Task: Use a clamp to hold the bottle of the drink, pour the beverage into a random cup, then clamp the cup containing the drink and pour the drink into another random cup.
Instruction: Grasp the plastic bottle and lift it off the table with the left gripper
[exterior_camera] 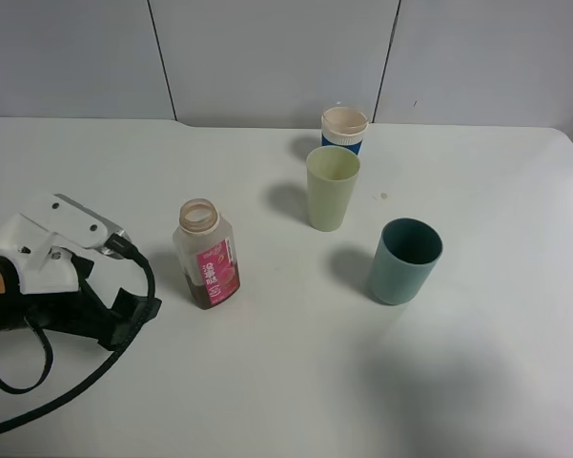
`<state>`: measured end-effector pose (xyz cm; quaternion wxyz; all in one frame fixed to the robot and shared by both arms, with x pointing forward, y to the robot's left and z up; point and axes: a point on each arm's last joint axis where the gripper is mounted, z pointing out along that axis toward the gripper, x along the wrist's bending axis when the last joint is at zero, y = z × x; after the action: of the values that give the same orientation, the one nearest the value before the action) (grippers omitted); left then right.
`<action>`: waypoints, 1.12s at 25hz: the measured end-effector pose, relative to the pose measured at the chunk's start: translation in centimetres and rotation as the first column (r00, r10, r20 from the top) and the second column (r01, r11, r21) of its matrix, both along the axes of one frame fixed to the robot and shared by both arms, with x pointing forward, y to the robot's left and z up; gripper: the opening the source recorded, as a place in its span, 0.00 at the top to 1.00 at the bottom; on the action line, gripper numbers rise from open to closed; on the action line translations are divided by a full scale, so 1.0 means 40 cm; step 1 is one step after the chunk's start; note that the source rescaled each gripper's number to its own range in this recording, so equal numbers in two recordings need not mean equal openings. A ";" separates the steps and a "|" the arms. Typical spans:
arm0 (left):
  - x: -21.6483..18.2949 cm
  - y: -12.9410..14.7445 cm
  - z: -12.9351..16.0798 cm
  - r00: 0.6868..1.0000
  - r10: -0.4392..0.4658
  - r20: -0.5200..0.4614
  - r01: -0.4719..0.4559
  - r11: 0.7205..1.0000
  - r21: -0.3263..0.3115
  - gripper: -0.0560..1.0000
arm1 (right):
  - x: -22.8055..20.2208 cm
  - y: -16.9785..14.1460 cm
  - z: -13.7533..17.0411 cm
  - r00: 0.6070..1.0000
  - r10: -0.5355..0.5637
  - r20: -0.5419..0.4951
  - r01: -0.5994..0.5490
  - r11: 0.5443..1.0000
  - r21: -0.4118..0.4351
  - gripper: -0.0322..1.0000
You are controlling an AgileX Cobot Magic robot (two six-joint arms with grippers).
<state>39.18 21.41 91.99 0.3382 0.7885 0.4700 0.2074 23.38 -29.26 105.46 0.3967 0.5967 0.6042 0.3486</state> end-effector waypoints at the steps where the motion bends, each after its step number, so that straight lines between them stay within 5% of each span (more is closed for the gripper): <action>1: -0.001 0.001 -0.001 1.000 0.005 0.027 -0.005 1.000 -0.017 0.00 | 0.000 0.000 0.000 1.000 0.000 0.000 0.000 1.000 0.000 0.08; 10: -0.008 -0.023 -0.055 0.988 -0.103 0.114 0.114 0.989 -0.098 0.00 | 0.000 -0.001 0.000 1.000 -0.002 0.000 0.002 1.000 -0.004 0.08; 21: 0.022 -0.062 -0.088 0.953 -0.128 0.274 0.193 0.955 -0.226 0.00 | 0.000 -0.001 0.000 1.000 -0.003 -0.001 0.003 1.000 -0.004 0.08; 28: 0.020 -0.060 -0.153 0.974 -0.137 0.180 0.172 0.965 -0.199 0.00 | 0.000 -0.001 0.000 1.000 -0.003 -0.001 0.003 1.000 -0.004 0.08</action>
<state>39.96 18.99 85.86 0.4737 0.7622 0.3968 0.1930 23.37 -29.30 105.46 0.3983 0.5968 0.6042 0.3466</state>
